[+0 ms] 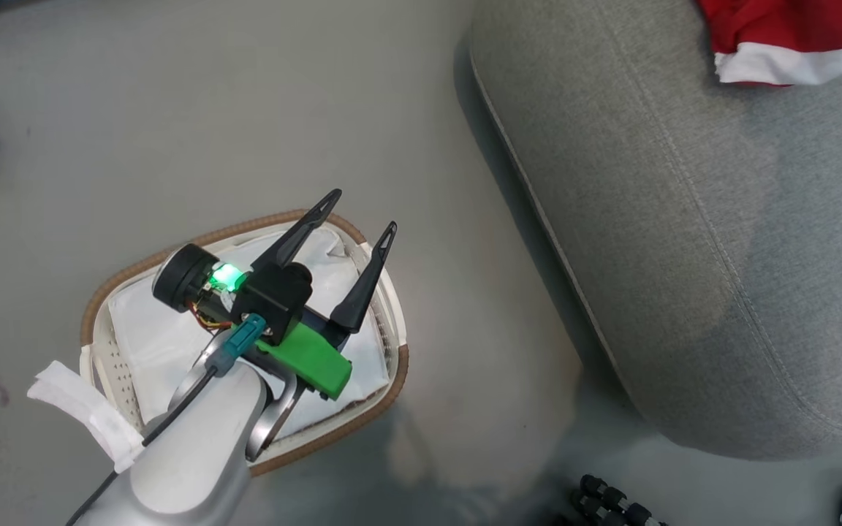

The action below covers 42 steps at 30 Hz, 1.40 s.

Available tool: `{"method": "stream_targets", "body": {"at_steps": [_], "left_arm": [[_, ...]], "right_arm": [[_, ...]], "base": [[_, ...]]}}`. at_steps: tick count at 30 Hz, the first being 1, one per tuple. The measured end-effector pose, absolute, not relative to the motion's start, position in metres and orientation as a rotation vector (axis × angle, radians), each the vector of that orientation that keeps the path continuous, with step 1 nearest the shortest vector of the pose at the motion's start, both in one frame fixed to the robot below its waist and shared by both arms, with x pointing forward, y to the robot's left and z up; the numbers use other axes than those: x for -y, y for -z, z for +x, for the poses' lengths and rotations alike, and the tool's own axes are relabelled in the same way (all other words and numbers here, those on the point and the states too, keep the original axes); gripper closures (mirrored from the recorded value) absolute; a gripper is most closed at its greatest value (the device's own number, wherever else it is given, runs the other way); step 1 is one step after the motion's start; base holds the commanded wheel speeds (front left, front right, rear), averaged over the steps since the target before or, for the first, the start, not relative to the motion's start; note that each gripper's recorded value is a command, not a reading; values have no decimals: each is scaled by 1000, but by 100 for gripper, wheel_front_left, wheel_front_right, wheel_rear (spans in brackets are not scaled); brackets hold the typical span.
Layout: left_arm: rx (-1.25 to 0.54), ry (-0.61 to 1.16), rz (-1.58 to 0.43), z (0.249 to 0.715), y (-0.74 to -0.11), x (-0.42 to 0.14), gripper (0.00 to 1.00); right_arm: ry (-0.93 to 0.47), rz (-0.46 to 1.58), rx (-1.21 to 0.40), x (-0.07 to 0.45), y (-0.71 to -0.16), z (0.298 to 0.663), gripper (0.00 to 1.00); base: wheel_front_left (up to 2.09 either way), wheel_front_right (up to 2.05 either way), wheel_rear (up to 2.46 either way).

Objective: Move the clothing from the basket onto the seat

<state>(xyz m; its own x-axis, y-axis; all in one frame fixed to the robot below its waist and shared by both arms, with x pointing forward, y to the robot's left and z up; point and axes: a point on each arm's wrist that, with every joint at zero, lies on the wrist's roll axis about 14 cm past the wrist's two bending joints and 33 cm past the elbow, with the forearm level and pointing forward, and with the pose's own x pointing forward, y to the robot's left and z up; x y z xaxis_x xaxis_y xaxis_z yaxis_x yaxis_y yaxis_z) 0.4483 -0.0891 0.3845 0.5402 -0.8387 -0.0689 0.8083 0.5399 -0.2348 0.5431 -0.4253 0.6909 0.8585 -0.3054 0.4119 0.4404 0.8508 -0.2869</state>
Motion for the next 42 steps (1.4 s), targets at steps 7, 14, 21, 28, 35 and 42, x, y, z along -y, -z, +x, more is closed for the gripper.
{"method": "stream_targets", "body": {"at_steps": [7,14,21,28,35,42], "left_arm": [[-251,958,-192,449,-349,77,0],[-296,934,-188,449,-328,67,0],[-293,927,-189,447,-335,68,0],[-278,894,-216,444,-354,71,0],[-240,797,-311,446,-390,66,0],[-166,665,-343,451,-428,37,0]], "right_arm": [[444,-313,23,443,-542,539,100],[434,-273,-161,430,-460,525,100],[472,-237,-159,430,-456,503,0],[467,-241,-166,423,-455,471,0],[462,-254,-153,419,-467,434,0],[418,-281,-33,407,-513,434,0]], "base": [[0,0,0],[0,0,0],[0,0,0],[0,0,0],[0,0,0],[0,0,0]]}}
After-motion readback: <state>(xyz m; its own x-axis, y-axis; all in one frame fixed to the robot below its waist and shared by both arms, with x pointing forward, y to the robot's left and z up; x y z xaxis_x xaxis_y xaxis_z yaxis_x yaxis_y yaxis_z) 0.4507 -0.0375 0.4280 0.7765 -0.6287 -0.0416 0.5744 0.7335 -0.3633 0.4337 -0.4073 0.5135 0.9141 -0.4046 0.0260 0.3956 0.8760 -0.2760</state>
